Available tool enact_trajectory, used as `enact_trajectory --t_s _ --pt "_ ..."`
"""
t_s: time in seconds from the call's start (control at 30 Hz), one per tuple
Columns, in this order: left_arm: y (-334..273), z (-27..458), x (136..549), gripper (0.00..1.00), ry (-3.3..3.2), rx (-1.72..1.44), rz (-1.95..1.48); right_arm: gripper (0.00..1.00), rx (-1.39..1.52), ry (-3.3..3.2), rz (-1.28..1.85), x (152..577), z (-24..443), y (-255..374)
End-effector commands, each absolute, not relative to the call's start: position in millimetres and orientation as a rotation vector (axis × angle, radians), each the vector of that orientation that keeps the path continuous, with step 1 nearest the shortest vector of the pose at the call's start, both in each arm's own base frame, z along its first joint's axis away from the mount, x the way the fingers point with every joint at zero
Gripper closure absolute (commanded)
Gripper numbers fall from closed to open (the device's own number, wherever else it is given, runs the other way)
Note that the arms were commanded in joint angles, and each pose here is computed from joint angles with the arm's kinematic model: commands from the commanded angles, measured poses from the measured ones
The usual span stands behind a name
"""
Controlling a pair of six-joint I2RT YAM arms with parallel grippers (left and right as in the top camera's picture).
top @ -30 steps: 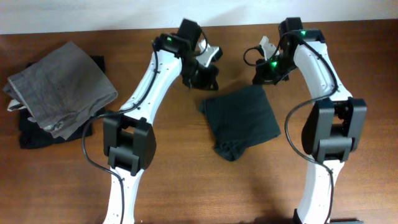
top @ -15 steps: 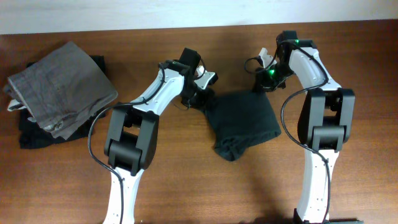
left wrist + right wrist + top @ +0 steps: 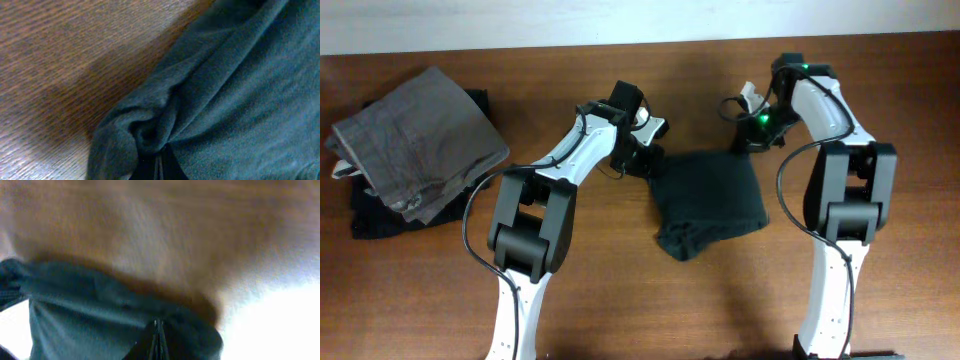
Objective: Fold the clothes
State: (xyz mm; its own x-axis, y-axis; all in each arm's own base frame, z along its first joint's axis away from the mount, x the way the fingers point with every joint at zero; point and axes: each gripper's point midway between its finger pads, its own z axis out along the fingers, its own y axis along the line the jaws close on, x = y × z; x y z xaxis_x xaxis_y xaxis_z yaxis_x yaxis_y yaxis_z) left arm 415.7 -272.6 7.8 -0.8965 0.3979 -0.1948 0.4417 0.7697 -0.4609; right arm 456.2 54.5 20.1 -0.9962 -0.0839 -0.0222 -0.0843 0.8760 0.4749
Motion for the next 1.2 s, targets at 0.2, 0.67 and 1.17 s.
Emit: enact_trajectory --t_s 0.2,0.67,1.17 --pt "-275 38 431 1.00 2.798 0.706 -0.758 0.96 -0.026 2.955 0.836 427 119 22" --pt "-295 105 400 1.00 2.778 0.755 -1.044 0.96 0.055 3.099 0.944 383 133 27" --pt "-328 95 323 1.00 2.885 1.077 -1.015 0.96 -0.018 3.208 1.171 335 79 68"
